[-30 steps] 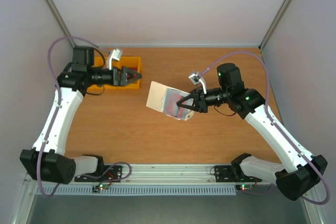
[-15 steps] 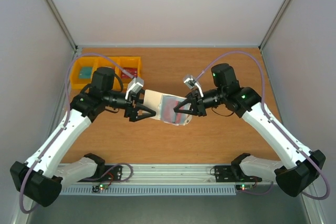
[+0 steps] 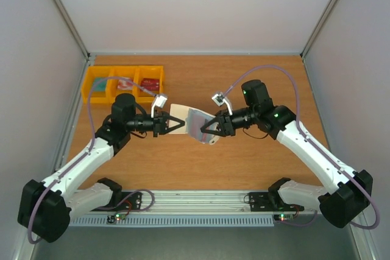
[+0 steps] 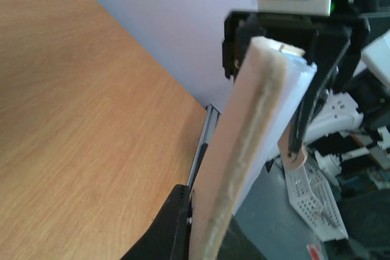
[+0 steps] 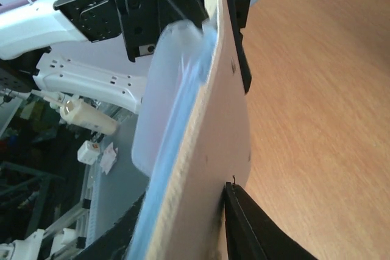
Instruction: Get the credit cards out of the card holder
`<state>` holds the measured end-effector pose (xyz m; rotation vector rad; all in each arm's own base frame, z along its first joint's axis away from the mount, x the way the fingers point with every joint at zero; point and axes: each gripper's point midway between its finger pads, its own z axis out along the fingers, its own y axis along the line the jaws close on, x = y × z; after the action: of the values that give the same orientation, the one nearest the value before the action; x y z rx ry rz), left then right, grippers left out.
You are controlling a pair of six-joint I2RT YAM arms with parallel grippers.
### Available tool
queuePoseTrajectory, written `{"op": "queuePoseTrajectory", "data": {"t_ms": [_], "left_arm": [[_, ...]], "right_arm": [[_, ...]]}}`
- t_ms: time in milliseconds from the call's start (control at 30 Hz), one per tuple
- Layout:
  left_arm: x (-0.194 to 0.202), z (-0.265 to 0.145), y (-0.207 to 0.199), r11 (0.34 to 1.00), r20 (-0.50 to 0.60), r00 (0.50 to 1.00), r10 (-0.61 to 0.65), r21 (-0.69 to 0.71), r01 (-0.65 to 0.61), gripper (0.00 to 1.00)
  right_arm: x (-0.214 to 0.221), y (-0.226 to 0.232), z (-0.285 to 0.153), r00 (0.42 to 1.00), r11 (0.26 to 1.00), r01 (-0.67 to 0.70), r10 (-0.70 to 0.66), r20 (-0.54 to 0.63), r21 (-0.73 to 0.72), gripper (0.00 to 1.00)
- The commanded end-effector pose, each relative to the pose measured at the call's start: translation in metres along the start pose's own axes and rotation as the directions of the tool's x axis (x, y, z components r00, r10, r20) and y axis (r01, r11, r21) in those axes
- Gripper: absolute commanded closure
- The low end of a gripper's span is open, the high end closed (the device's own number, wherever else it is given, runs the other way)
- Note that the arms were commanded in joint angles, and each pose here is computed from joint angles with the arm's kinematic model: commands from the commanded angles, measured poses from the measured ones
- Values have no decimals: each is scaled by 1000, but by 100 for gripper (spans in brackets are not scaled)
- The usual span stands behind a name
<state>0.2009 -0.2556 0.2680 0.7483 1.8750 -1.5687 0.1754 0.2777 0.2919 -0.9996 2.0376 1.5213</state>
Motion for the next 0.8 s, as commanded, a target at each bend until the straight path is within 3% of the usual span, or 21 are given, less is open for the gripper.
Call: {"op": "queuePoseTrajectory", "data": {"t_ms": [0,233,367,500,767], "left_arm": [[-38,-6,-14,999,176,983,42,10,-44,100],[-31,-6,-21,997,172,985,34,61,-46,100],[-30,-6,-25,995,168,984,59,71,-72,100],[-26,-4,-30,991,157,984,85,87,-99,100],[-19,10,-28,990,138,985,104,81,-116,100]], "right_arm": [[3,11,-7,999,1000,-4,5,38,-30,69],[8,-13,-7,996,996,-70,67,62,53,67],[-1,-28,-8,992,989,-75,62,107,128,82],[-14,-33,-8,987,986,-66,42,152,151,88],[-27,-29,11,991,993,-26,11,134,113,80]]}}
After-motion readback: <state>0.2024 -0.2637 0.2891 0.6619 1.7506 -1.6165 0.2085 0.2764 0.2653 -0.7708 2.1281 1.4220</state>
